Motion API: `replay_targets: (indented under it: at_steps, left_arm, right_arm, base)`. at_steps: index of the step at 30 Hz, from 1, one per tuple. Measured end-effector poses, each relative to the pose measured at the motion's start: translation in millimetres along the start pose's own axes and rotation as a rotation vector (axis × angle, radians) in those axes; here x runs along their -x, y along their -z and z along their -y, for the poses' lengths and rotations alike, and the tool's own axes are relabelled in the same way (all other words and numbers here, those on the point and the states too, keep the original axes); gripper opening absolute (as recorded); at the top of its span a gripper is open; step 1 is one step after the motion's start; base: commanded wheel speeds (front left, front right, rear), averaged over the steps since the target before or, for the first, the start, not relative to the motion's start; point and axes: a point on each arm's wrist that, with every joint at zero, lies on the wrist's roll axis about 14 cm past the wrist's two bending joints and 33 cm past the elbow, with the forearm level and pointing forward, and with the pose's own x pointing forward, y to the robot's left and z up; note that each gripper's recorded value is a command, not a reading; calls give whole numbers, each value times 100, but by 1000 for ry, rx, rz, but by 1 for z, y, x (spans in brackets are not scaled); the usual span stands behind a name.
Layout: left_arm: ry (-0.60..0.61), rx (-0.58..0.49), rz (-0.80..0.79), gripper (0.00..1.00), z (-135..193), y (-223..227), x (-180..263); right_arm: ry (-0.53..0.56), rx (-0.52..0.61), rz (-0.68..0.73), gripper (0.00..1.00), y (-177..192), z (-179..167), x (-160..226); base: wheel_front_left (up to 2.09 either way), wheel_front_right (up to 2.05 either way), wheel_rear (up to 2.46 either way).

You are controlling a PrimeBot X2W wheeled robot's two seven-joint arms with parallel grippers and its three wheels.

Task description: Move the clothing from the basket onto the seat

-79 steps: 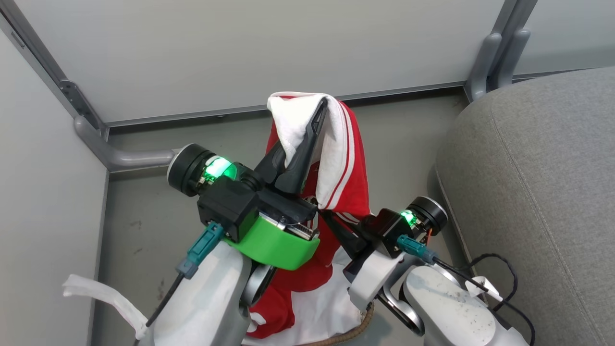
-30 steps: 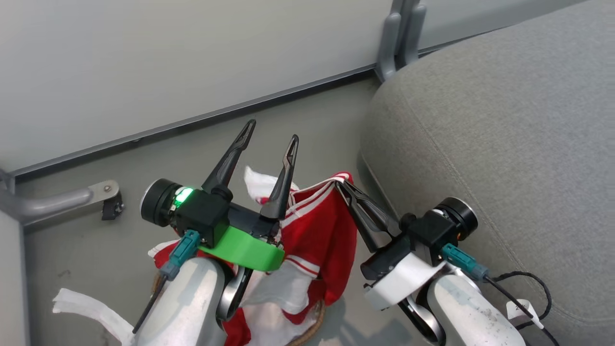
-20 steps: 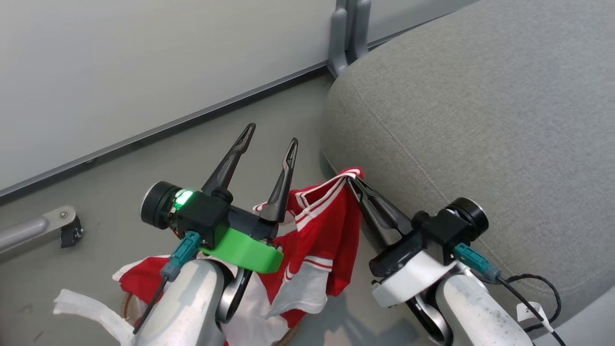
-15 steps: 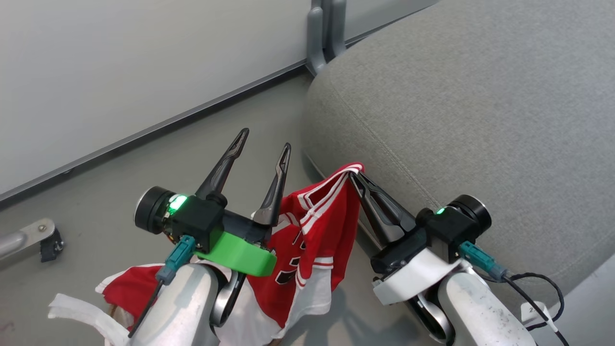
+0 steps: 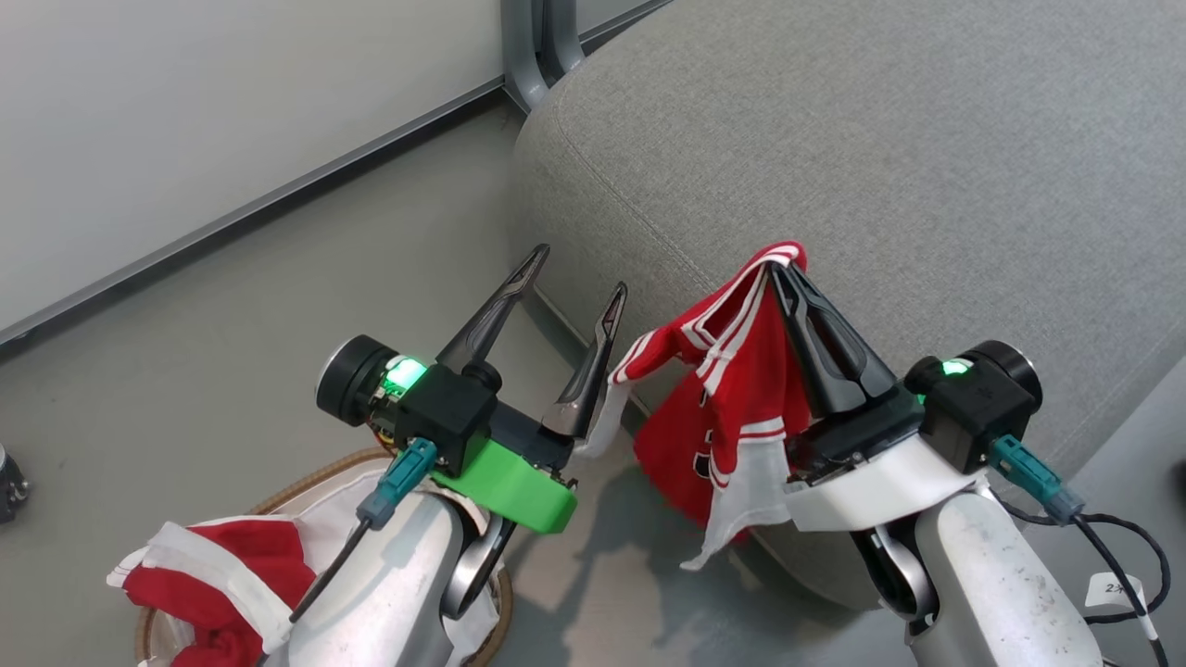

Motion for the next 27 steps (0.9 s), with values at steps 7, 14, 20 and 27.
replay_targets:
  at_steps: [7,14,20,27]
  left_arm:
    - [23,26,-21,100,-1,14,-1]
    - [6,37,-42,100,-19,30,5]
    - [-35,40,-61,100,-44,46,15]
    - [-47,53,-66,100,-62,62,22]
  right_arm:
    - [39,116,59,0,-20,24,-21]
    - [-1,383,148,0,-57,42,-72]
    - [-38,614,197,0,-89,64,-119]
    - [51,864,238,0,-139,116,-166]
  base:
    - [0,0,0]
    - [0,0,0]
    - [0,0,0]
    - [0,0,0]
